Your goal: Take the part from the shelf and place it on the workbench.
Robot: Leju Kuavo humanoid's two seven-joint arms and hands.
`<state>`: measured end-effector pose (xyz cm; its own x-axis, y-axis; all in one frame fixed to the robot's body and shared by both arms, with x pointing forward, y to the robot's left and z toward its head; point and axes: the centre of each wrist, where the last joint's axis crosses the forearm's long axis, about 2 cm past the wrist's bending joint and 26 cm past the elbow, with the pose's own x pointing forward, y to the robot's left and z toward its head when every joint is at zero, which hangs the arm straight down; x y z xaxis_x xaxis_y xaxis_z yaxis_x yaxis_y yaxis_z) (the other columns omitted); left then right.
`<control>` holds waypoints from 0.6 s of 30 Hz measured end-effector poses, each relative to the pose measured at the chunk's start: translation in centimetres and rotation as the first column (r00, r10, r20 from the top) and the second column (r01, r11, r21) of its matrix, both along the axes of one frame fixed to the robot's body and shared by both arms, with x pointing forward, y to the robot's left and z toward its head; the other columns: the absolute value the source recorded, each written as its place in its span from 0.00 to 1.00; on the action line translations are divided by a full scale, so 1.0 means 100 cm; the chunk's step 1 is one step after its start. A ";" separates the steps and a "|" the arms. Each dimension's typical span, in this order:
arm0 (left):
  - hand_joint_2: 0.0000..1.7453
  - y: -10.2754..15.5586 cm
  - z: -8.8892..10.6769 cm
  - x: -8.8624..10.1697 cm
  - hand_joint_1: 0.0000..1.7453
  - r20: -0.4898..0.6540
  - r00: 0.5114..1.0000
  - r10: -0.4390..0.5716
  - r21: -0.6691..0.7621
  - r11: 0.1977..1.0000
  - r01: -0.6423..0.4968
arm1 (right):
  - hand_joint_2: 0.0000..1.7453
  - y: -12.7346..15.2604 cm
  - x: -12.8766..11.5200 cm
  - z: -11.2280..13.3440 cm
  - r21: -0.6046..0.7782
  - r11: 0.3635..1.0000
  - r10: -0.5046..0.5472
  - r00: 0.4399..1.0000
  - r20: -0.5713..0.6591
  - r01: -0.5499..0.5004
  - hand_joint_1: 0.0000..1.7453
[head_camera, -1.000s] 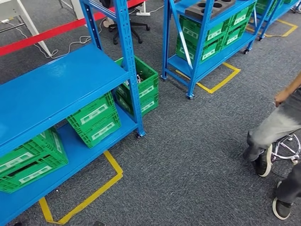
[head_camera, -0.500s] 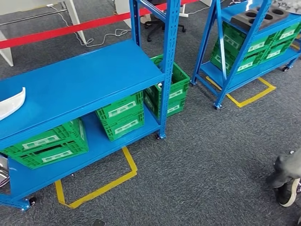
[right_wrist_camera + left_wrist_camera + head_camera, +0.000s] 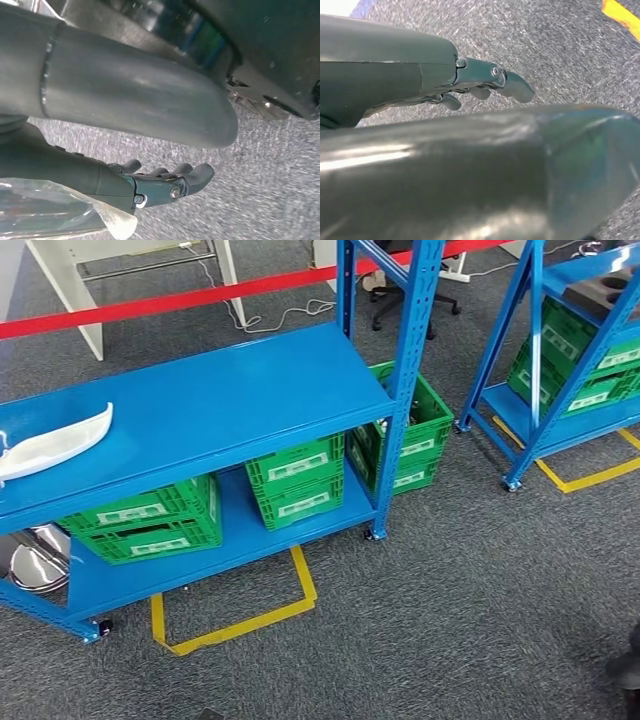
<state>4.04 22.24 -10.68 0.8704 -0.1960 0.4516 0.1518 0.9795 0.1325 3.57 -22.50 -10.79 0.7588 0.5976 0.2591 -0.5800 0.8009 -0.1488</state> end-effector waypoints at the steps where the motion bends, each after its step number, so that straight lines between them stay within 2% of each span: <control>1: 0.00 0.000 0.000 0.001 0.00 -0.005 1.000 0.000 -0.006 1.000 0.000 | 0.00 0.000 0.000 0.000 -0.001 1.000 0.001 1.000 0.000 -0.001 0.00; 6: 0.00 -0.001 0.000 0.000 0.00 -0.040 0.999 -0.006 -0.027 1.000 0.005 | 0.00 0.000 0.003 0.000 -0.005 1.000 0.008 1.000 0.001 -0.008 0.00; 18: 0.00 -0.003 0.000 0.001 0.00 -0.037 0.999 -0.009 -0.061 0.998 0.007 | 0.00 -0.001 0.001 0.000 -0.007 1.000 0.011 1.000 -0.005 -0.011 0.00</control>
<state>4.14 21.97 -10.66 0.8853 -0.1761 0.4305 0.1634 0.9843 0.0666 3.62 -22.60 -10.79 0.7532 0.6079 0.2512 -0.5896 0.7933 -0.1518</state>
